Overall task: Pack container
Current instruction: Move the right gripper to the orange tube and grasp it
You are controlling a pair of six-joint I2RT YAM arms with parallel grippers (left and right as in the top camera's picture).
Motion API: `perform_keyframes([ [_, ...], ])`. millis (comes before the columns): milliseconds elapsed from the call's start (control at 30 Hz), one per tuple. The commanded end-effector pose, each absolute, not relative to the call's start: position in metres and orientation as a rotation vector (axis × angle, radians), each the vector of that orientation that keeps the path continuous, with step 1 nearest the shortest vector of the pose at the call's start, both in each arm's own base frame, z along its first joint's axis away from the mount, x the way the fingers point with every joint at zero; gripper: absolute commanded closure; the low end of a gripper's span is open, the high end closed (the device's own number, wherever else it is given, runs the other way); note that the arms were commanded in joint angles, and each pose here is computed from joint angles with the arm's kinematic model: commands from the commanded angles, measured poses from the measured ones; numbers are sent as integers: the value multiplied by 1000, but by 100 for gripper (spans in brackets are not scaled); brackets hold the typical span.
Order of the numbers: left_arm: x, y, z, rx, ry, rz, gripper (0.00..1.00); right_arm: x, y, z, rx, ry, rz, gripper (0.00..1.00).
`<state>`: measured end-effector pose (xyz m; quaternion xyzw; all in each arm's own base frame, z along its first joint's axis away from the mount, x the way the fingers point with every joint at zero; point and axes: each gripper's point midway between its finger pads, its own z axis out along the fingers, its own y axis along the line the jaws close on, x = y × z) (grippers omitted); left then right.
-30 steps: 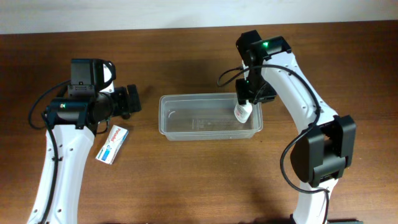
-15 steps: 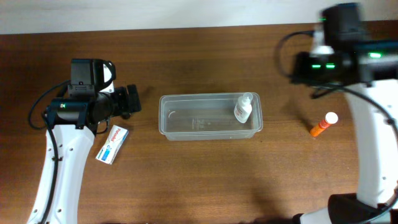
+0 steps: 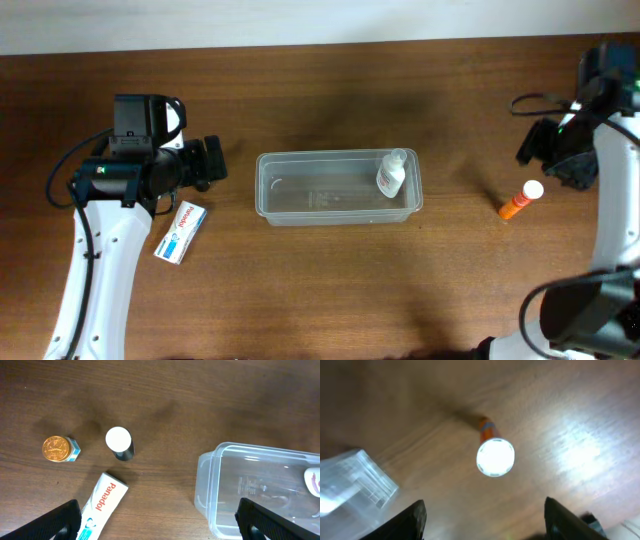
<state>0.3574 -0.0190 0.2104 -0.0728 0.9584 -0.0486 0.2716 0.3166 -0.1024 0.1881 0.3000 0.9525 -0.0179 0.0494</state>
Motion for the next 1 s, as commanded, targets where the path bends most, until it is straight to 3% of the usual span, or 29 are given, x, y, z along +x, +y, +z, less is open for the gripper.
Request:
perform_keyframes([
  [0, 362, -16, 220, -187, 2552, -121, 1, 305, -108, 154, 942, 2970, -54, 32],
  [200, 362, -16, 220, -187, 2552, -121, 1, 302, -109, 110, 896, 3013, -55, 32],
  [467, 363, -16, 221, -187, 2550, -121, 1, 311, -113, 97, 832, 2987, -63, 33],
  [700, 363, -16, 221, -187, 2549, -121, 1, 312, -114, 98, 830, 2980, -64, 63],
  [967, 363, -16, 221, -187, 2549, -121, 1, 312, -114, 98, 830, 2980, -64, 75],
])
